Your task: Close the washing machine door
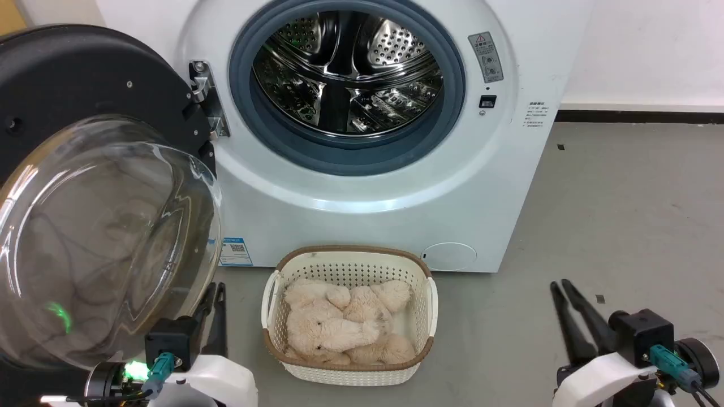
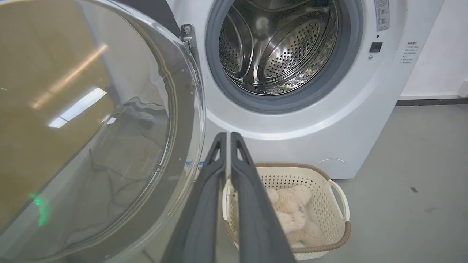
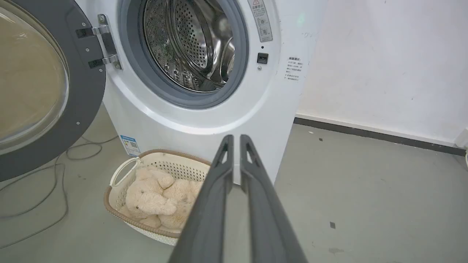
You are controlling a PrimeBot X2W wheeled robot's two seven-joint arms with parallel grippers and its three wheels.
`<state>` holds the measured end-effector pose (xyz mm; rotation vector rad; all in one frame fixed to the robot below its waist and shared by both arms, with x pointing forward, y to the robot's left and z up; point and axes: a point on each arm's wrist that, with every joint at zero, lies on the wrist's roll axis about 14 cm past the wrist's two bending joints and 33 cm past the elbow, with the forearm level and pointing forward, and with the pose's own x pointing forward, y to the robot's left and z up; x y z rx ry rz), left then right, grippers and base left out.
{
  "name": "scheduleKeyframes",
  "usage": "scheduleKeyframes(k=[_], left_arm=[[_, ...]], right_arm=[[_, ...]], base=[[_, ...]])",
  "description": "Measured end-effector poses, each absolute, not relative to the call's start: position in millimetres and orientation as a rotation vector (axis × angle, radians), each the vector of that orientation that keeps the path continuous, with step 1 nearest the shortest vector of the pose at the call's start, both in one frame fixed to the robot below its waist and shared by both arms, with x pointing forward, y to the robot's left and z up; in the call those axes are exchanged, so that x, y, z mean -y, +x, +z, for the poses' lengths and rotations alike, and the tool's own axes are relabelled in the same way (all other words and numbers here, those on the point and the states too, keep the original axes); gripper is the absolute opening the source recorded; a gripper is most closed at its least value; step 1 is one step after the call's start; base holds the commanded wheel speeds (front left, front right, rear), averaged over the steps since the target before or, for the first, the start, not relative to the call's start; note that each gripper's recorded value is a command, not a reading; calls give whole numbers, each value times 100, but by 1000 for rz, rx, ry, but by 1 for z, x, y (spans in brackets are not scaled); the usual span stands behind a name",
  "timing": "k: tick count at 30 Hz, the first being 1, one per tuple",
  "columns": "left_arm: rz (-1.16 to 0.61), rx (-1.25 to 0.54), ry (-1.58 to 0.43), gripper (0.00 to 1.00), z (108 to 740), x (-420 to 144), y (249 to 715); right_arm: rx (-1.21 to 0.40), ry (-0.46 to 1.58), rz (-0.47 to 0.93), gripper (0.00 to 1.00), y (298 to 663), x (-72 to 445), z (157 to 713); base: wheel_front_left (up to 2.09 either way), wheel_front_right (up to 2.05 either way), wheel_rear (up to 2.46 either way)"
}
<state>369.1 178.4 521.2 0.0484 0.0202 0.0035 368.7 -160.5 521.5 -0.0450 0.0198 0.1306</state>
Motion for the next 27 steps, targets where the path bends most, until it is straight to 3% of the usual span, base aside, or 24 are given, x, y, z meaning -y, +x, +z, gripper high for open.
scheduleKeyframes(k=[1, 2, 3, 4, 27], left_arm=[[4, -21, 48, 0, 521, -178, 369], [4, -21, 48, 100, 521, -178, 369], [3, -21, 48, 0, 521, -178, 369], [3, -21, 48, 100, 521, -178, 369], [36, 19, 30, 100, 526, -187, 361]], right_arm=[[-20, -45, 131, 0, 369, 160, 521], [-20, -45, 131, 100, 369, 160, 521], [-20, -45, 131, 0, 369, 160, 521], [-20, -45, 132, 100, 369, 160, 521], [17, 3, 178, 100, 374, 145, 526]], base=[[0, 0, 0], [0, 0, 0], [0, 0, 0], [0, 0, 0], [0, 0, 0]])
